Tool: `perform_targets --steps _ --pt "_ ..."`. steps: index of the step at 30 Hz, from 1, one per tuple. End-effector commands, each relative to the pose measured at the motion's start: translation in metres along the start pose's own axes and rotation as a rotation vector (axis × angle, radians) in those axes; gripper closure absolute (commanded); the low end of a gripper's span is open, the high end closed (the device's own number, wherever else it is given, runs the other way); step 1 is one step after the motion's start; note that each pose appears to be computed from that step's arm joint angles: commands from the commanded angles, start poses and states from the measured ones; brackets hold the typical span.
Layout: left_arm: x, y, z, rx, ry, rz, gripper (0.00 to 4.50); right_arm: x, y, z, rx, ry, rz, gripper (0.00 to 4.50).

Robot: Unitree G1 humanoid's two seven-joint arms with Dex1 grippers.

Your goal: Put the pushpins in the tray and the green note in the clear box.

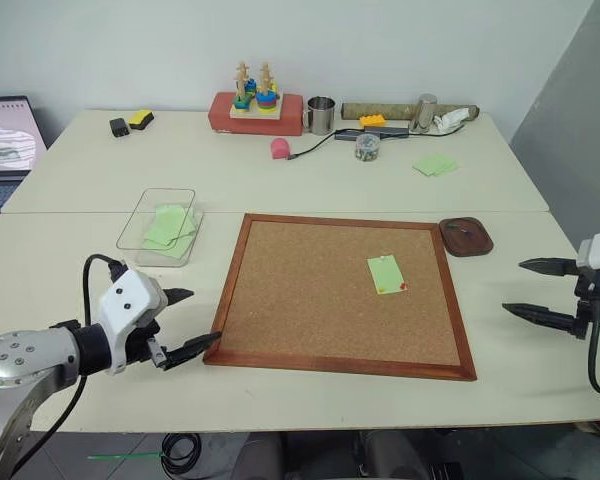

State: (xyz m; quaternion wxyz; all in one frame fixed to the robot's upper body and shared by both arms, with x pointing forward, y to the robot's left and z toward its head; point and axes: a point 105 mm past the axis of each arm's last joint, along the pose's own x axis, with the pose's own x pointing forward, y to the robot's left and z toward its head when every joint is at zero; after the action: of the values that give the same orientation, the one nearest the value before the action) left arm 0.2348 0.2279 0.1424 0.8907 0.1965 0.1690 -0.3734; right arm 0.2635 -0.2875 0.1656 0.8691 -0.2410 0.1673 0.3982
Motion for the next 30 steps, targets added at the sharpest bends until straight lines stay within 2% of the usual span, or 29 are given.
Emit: perform_targets --steps 1,10,12,13,19,25,30 --pt "0.007 0.000 0.002 0.008 -0.020 -0.021 0.00 -0.011 -0.003 0.020 -0.064 -0.026 -0.040 0.08" --pt "0.032 -0.013 0.016 0.004 -0.095 -0.122 0.00 -0.004 0.009 0.040 -0.043 -0.113 -0.066 0.08" --pt "0.043 -0.017 0.023 0.035 -0.117 -0.155 0.35 -0.002 0.014 0.044 -0.026 -0.135 -0.077 0.00" --pt "0.046 -0.019 0.026 0.055 -0.123 -0.179 0.36 -0.001 0.016 0.045 -0.020 -0.144 -0.082 0.00" --pt "0.081 -0.031 0.052 0.112 -0.211 -0.276 1.72 0.004 0.034 0.054 0.031 -0.175 -0.100 0.00" --pt "0.115 -0.032 0.059 0.111 -0.247 -0.258 2.89 0.015 0.041 0.057 0.069 -0.188 -0.095 0.00" --pt "0.145 -0.037 0.062 0.131 -0.268 -0.244 3.81 0.038 0.040 0.065 0.085 -0.232 -0.093 0.00"
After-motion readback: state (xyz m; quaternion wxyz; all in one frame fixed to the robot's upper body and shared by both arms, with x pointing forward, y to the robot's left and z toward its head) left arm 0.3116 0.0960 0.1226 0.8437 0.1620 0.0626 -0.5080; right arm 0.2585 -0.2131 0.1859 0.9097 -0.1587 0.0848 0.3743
